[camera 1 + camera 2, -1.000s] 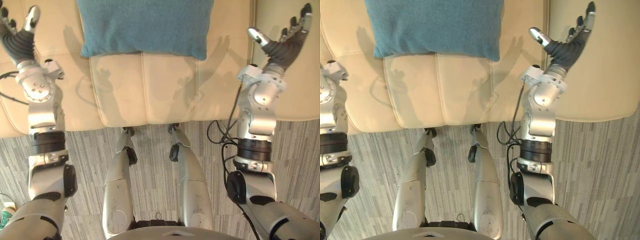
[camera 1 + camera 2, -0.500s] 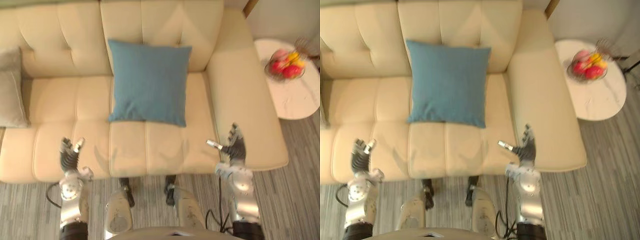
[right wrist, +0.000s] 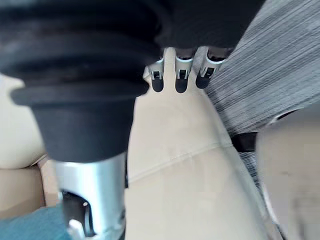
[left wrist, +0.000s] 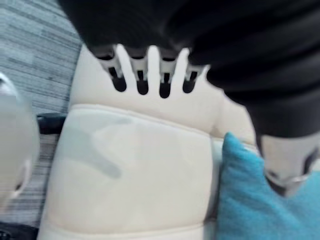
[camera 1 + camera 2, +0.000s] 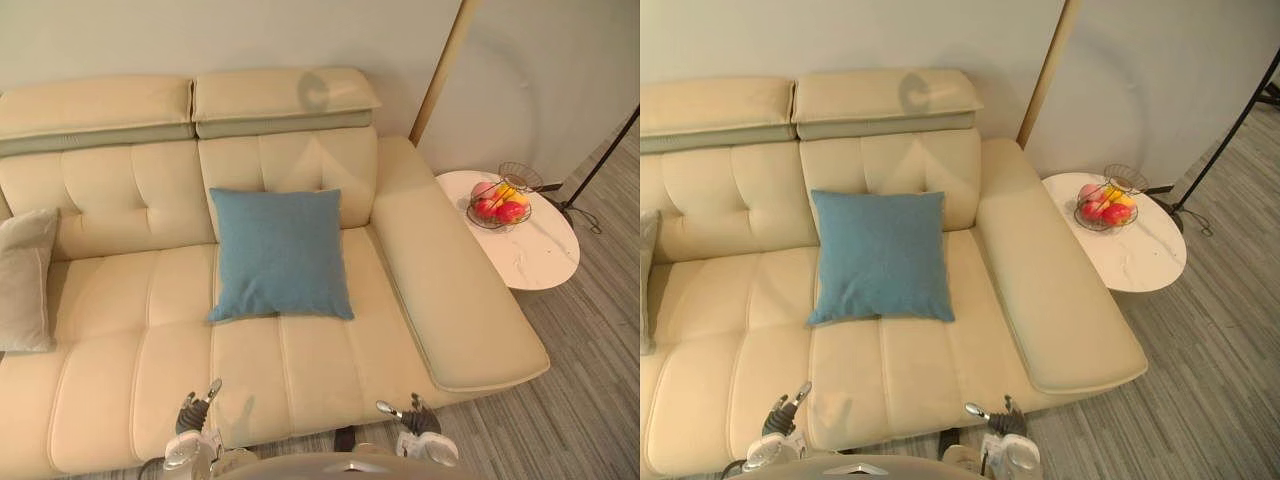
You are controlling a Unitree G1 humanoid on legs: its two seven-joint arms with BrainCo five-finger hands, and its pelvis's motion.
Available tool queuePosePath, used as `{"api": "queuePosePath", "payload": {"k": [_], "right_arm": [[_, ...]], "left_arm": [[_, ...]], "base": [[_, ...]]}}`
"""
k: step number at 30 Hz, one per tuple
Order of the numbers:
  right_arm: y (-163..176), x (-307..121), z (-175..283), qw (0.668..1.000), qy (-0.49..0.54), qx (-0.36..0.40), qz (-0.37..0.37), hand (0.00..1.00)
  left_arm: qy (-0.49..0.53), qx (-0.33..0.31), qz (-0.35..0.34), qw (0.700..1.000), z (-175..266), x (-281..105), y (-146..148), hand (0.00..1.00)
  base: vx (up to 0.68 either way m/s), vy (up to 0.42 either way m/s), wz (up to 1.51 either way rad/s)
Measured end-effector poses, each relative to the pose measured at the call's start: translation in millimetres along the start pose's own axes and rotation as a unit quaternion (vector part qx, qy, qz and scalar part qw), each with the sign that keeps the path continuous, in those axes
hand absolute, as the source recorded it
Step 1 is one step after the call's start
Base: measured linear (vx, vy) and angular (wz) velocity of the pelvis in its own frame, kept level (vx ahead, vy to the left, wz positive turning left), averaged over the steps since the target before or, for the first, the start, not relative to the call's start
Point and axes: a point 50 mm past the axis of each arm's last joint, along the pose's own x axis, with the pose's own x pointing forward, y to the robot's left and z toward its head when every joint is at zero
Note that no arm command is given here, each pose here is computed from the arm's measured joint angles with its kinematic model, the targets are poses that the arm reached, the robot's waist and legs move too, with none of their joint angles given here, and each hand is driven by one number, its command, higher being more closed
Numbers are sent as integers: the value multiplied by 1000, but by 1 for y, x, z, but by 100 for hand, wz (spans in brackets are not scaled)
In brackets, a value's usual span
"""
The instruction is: Pick up cushions and gather them together orderly.
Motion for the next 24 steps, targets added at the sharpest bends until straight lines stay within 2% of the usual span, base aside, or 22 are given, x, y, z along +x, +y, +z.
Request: {"api": "queuePosePath", "payload": {"k": [7, 12, 16, 18, 21, 24], "right_arm": [[3, 3, 3, 1000, 3, -10, 2, 0], [14, 10, 27, 999, -31, -37, 21, 0], [11, 10, 6, 999, 10, -45, 19, 0], [12, 13, 11, 998, 9, -53, 21, 0], [2, 21, 38, 997, -26, -77, 8, 0], [-4, 22, 38, 996, -27, -80, -4, 0]], "left_arm": [[2, 34, -6, 999, 1, 2, -1, 0], [-37, 48, -15, 998, 29, 10, -9, 0], [-39, 85, -1, 996, 29, 11, 8, 0], [-39, 88, 6, 995, 30, 12, 14, 0], [-26, 75, -13, 997, 20, 8, -4, 0], [-16, 64, -11, 998, 13, 6, -5, 0]], "base": [[-38, 32, -35], [-188, 4, -27], [-131, -119, 28], [-146, -199, -7], [-282, -90, -60], [-258, -52, 13]]}}
